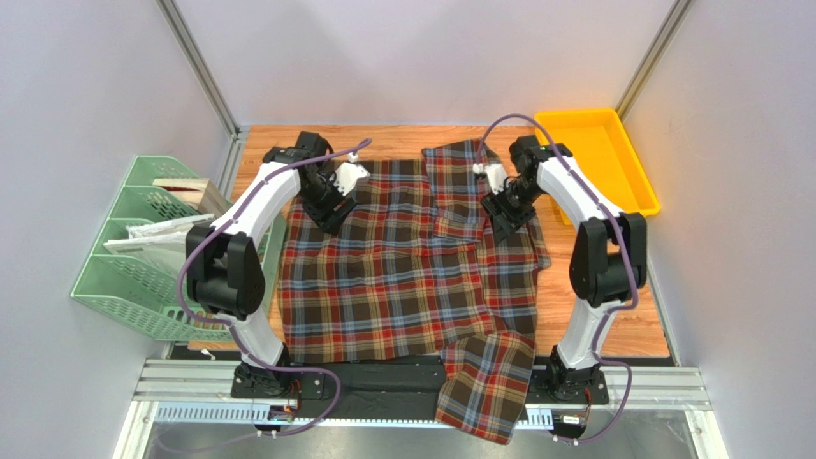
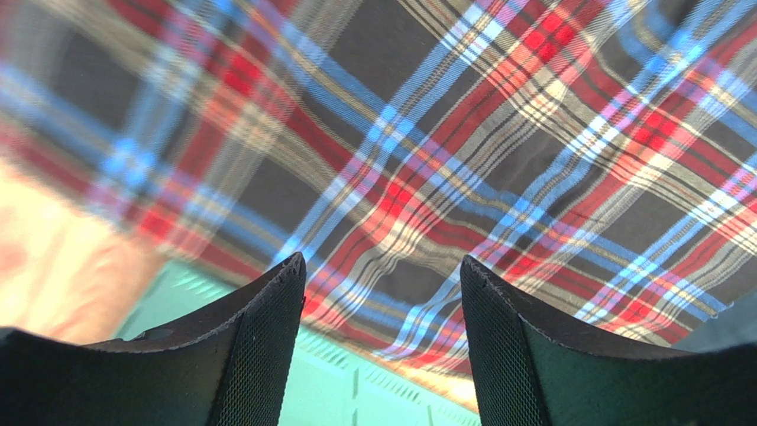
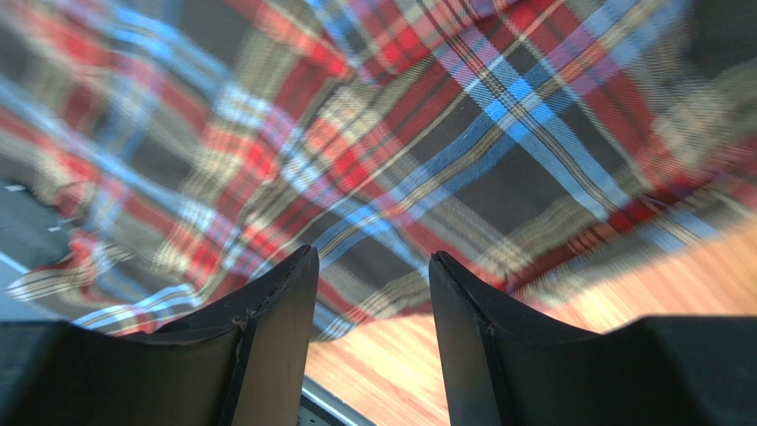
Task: Fold and stack the long sleeve shirts
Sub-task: Flatten the shirt out
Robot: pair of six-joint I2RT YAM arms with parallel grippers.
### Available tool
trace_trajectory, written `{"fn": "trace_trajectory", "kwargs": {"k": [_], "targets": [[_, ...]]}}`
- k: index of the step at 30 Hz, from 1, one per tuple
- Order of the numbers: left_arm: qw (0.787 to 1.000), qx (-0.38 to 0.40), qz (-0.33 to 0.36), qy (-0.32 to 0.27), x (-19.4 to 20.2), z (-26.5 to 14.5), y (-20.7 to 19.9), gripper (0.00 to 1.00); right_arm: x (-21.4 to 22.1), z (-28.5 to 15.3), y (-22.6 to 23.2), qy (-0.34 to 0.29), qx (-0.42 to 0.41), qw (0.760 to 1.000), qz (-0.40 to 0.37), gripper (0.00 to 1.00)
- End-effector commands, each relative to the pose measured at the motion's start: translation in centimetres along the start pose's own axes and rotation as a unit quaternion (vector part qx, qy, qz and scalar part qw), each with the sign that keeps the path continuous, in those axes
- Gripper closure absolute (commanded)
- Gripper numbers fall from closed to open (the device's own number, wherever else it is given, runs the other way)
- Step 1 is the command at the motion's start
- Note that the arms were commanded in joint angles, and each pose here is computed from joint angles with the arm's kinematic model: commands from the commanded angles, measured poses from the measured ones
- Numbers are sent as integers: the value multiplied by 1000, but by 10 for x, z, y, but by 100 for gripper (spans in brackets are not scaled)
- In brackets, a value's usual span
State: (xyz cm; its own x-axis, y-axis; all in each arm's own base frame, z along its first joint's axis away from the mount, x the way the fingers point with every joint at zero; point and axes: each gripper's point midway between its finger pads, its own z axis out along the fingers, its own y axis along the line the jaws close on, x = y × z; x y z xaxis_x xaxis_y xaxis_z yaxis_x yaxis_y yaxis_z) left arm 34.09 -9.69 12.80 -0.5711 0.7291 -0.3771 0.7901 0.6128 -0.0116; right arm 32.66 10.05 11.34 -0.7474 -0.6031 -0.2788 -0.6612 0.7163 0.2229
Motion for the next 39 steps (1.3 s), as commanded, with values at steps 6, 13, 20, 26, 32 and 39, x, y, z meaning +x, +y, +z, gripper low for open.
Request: {"fn": "trace_trajectory", "kwargs": {"k": [6,13,20,26,32,39], "targets": [[993,65,-22,94,62,55,-32,34,71,62,-28,112,34,992,36,46],[983,72,26,167,107,73,-69,36,120,72,-18,152,21,987,45,47],[982,113,16,153,103,72,-101,36,121,47,-13,129,21,990,46,45],[996,94,-1,10,21,20,-72,28,47,-1,17,-6,-38,997,61,44],[982,35,-27,-184,-55,-49,-15,19,-8,-7,27,-99,-78,983,137,45],[928,-100,-101,-343,-92,-117,35,11,-19,33,20,-86,-115,960,239,47]]}}
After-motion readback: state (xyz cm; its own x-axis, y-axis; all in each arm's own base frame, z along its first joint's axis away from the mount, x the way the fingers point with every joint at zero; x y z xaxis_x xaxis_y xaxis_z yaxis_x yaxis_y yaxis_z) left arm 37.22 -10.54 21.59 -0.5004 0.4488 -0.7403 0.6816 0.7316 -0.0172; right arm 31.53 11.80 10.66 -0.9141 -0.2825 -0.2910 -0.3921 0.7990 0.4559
